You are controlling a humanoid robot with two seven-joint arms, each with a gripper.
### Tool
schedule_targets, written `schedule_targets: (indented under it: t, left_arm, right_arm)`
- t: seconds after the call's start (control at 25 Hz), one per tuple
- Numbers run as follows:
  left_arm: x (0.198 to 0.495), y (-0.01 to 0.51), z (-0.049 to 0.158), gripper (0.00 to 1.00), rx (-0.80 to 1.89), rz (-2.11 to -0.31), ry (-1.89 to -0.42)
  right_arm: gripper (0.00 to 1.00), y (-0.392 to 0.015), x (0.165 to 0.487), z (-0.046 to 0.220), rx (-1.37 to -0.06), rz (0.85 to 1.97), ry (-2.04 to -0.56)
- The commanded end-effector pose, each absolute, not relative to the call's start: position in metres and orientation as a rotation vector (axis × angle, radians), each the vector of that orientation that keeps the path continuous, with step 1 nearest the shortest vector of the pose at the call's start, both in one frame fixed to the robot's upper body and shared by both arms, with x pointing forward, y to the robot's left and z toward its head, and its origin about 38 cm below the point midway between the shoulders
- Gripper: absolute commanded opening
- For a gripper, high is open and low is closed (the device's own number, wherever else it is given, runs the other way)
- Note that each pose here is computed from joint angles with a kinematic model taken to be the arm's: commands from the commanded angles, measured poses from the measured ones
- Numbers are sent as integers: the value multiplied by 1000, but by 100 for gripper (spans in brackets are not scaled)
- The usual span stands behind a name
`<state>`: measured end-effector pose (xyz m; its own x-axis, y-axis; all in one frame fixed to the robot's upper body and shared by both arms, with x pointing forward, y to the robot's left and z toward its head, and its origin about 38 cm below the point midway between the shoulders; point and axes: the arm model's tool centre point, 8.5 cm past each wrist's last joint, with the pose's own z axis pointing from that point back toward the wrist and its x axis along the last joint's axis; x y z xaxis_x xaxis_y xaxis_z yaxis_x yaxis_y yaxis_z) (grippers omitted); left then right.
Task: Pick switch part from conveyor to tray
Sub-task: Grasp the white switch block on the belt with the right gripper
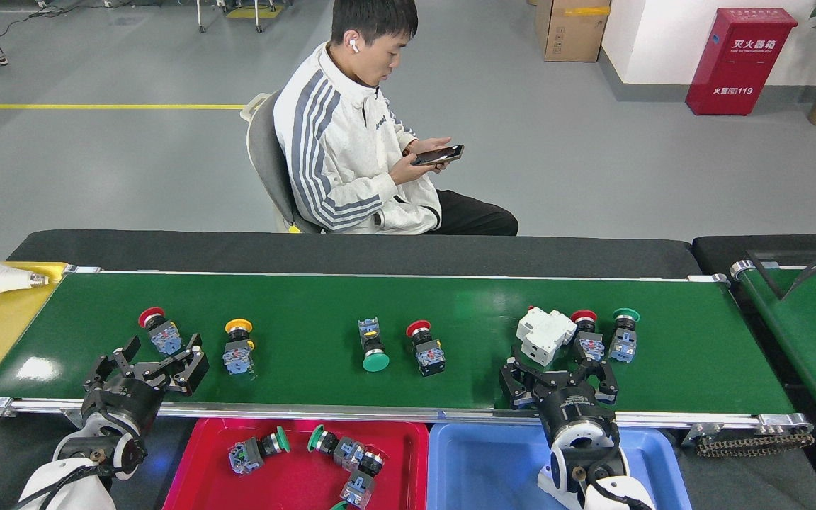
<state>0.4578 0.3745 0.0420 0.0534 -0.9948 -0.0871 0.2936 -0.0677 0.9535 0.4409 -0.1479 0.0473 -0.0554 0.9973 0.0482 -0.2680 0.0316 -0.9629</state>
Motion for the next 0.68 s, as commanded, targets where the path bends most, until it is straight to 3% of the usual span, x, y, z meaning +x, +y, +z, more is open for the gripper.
schedule_targets:
  t: [0.0,0.2,0.24,0.28,0.36,0.4,0.48,0.64]
  left_arm:
    - [470,390,53,100,1120,-1290,-856]
    - [487,408,54,98,1121,-1222,-763]
    - [488,411,52,95,1116,-1209,-744]
    - [488,414,50,87,1111,-1190,-722]
    - [485,419,44,69,1110,-1163,-684]
    - [485,420,44,63,1112,-1158,-680]
    - [483,418,39,48,1103,-1159,-677]
    - [477,416,31,32,1086,-1159,-679]
  right_arm:
    - [99,-141,456,60,-956,1335,-1092]
    - [98,-125,479,63,-930,1370,-1081]
    - [94,-119,480,63,-928,1389,-1082]
    - [79,-114,481,63,-925,1411,-1086]
    - [39,-109,481,61,-921,1447,-1091]
    - [28,-106,481,61,-918,1459,-1097]
    - [10,-102,479,60,-907,1479,-1111]
    - [2,-101,478,60,-885,1496,-1134]
